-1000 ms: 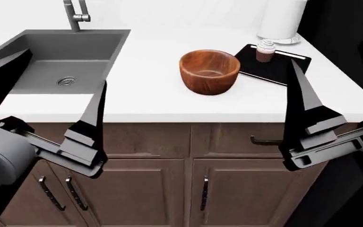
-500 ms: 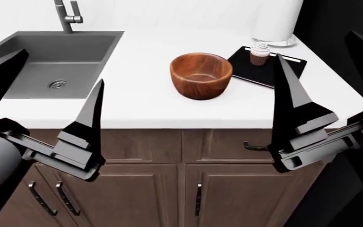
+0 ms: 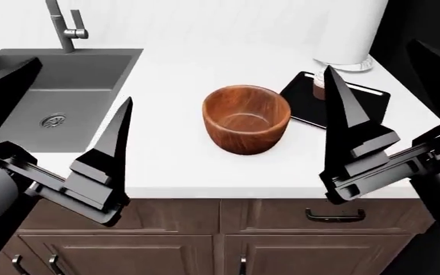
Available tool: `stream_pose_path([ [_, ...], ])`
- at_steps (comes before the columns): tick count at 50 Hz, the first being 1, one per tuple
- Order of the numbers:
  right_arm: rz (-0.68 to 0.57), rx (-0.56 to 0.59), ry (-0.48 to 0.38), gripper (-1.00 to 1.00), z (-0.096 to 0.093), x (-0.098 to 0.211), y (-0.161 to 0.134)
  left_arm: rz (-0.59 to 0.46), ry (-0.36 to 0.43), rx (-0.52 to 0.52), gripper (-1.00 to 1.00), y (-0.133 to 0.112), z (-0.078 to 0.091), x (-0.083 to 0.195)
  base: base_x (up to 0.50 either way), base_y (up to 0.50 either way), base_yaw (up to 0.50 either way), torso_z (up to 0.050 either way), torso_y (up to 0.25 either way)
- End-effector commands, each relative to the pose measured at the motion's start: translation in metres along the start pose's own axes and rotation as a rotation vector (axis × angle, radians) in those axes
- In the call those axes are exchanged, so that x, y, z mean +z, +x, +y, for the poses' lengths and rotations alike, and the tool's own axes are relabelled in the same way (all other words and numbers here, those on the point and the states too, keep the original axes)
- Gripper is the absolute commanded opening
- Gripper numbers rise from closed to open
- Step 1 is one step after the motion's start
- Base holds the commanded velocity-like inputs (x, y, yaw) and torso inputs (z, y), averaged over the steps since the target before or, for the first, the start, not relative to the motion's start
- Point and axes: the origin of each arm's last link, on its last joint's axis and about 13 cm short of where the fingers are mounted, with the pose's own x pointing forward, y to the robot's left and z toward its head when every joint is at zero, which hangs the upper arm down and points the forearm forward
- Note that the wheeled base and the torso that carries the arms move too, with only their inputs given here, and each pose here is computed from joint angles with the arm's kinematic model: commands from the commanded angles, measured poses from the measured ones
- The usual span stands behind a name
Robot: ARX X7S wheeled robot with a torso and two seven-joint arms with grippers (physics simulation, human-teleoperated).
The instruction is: Move the fresh-baked cupcake off the tray onto the counter, and place the bowl used for mixing into the sink.
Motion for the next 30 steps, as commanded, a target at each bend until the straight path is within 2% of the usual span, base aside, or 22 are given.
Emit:
stream_pose_path([
  [1,0.011,0.014,-0.002,1.0,0.0,-0.002,0.001,0.005,-0.008,-0.01,1.0,-0.001,0.0,0.002,0.37,-0.01,0.0,0.0,0.0],
  [7,0.032,0.017,-0.007,1.0,-0.002,-0.004,0.001,0.017,-0.015,-0.026,1.0,-0.002,-0.001,0.002,0.37,-0.02,0.0,0.0,0.0],
  [11,0.069,0.029,-0.016,1.0,-0.006,-0.005,0.002,0.04,-0.019,-0.073,1.0,-0.003,-0.002,0.003,0.38,-0.01,0.0,0.0,0.004],
  [13,0.093,0.037,-0.025,1.0,-0.009,-0.006,0.002,0.057,0.016,-0.088,1.0,-0.004,-0.001,0.004,0.38,-0.01,0.0,0.0,0.0],
  [20,0.134,0.029,-0.047,1.0,-0.02,-0.004,0.007,0.077,-0.005,-0.141,1.0,-0.001,0.002,0.012,0.38,-0.01,0.0,0.0,0.0],
  [24,0.174,0.009,-0.065,1.0,-0.031,-0.008,0.011,0.08,0.0,-0.147,1.0,0.0,0.004,0.014,0.37,-0.01,0.0,0.0,0.003],
  [30,0.189,-0.01,-0.072,1.0,-0.036,-0.006,0.015,0.073,0.006,-0.123,1.0,0.001,0.009,0.018,0.37,-0.01,0.0,0.0,0.0],
])
